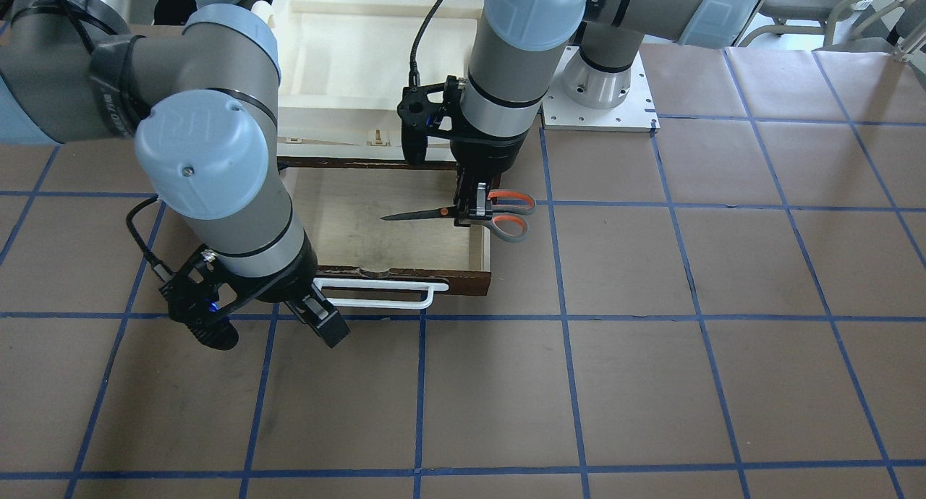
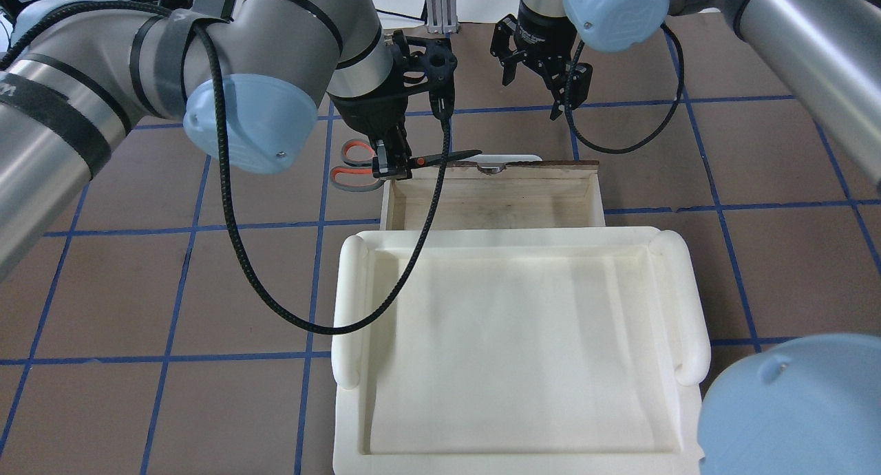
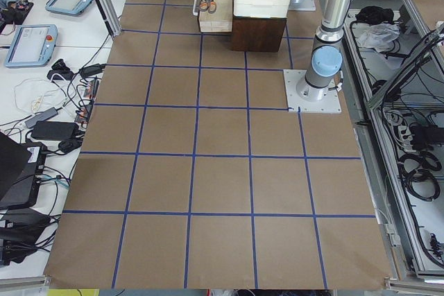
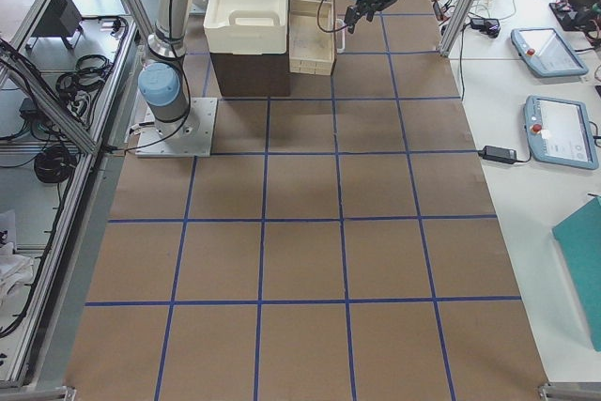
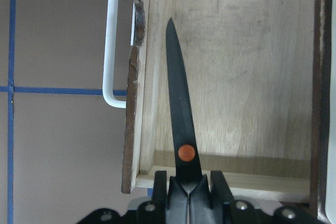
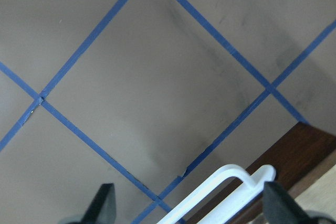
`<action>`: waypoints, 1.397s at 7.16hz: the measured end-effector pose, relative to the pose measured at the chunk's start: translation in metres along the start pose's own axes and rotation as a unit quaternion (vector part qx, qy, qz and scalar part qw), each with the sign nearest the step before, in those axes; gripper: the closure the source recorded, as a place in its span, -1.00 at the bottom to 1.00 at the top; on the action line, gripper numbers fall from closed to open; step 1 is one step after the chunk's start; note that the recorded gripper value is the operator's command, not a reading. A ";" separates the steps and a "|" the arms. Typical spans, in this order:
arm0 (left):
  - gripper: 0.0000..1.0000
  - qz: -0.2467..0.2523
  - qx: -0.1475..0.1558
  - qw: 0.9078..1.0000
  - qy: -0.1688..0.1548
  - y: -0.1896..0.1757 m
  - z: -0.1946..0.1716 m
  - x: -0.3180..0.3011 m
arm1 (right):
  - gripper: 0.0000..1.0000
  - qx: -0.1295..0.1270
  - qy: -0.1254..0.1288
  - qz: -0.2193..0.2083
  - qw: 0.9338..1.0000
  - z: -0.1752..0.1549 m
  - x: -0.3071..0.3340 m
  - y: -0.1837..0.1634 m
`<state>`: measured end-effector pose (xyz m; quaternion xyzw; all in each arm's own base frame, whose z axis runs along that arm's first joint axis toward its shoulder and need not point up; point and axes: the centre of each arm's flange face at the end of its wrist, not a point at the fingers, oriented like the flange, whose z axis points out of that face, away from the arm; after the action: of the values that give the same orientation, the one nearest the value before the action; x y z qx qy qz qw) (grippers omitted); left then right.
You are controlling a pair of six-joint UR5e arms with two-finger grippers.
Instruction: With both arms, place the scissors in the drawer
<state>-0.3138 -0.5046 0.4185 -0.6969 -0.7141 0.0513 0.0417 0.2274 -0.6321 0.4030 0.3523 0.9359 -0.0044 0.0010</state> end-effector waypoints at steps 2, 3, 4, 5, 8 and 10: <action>1.00 0.006 -0.001 1.000 0.005 -0.038 0.028 0.006 | -1.00 0.031 0.006 -0.091 0.995 -0.026 0.018 -0.002; 1.00 0.006 -0.002 1.000 0.011 -0.053 0.041 0.009 | -1.00 0.042 0.006 -0.141 0.989 -0.039 0.025 0.000; 1.00 0.005 -0.003 1.000 0.015 -0.065 0.051 0.014 | -1.00 0.051 0.002 -0.186 0.981 -0.054 0.033 0.001; 1.00 0.004 -0.004 1.000 0.019 -0.074 0.059 0.018 | -1.00 0.057 -0.002 -0.231 0.971 -0.067 0.042 -0.002; 1.00 0.001 -0.004 0.999 0.034 -0.088 0.074 0.025 | -1.00 0.045 -0.003 -0.318 0.947 -0.085 0.067 -0.004; 1.00 -0.005 -0.010 0.999 0.046 -0.096 0.086 0.031 | -1.00 0.044 -0.018 -0.336 0.941 -0.090 0.070 0.001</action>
<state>-0.4207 -0.4775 0.3454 -0.6952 -0.7155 0.0124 0.0678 0.1759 -0.5845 0.4929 0.0171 0.9985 -0.0522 0.0005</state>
